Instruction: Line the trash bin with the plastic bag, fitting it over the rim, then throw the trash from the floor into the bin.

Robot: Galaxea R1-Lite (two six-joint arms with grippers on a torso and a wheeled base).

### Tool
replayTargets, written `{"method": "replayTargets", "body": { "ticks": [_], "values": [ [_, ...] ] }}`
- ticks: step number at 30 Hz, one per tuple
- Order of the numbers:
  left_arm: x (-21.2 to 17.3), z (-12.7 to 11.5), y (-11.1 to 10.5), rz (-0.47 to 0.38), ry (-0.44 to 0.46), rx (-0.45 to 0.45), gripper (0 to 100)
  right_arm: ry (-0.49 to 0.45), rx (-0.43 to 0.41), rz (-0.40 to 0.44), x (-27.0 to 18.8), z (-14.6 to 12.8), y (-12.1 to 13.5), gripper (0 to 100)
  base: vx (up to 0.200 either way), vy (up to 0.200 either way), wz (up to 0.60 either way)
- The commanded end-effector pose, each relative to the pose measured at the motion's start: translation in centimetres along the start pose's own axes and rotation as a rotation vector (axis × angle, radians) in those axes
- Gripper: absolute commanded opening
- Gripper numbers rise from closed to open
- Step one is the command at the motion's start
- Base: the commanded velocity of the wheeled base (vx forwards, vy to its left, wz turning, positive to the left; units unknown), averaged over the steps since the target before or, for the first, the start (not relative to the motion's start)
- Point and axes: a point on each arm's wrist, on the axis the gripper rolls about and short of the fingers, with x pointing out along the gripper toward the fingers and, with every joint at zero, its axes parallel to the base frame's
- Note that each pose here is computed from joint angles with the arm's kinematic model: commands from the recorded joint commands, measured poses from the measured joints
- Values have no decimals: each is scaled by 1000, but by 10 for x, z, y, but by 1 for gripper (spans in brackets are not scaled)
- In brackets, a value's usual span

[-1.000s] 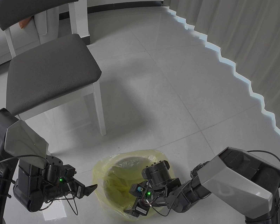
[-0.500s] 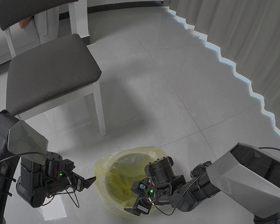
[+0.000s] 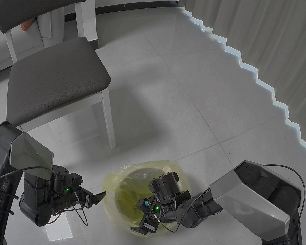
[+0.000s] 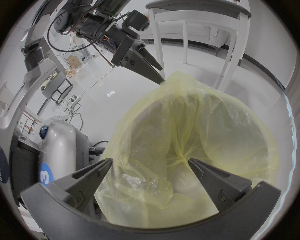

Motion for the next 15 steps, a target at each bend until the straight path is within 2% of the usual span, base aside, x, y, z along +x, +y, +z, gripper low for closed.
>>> {"method": "replayTargets", "body": {
  "ticks": [1, 8, 12, 15],
  "values": [
    [8, -1, 1, 0, -7, 0, 100, 10, -3, 7, 6, -3, 2, 100, 0, 0, 0],
    [25, 1, 3, 0, -13, 2, 100, 8, -18, 5, -26, -1, 7, 100, 0, 0, 0],
    [36, 5, 6, 17, -13, 0, 100, -15, -24, -19, -69, 3, 9, 100, 0, 0, 0],
    [44, 7, 6, 19, -13, 1, 100, -66, -19, -77, -117, 5, 7, 100, 0, 0, 0]
  ]
}}
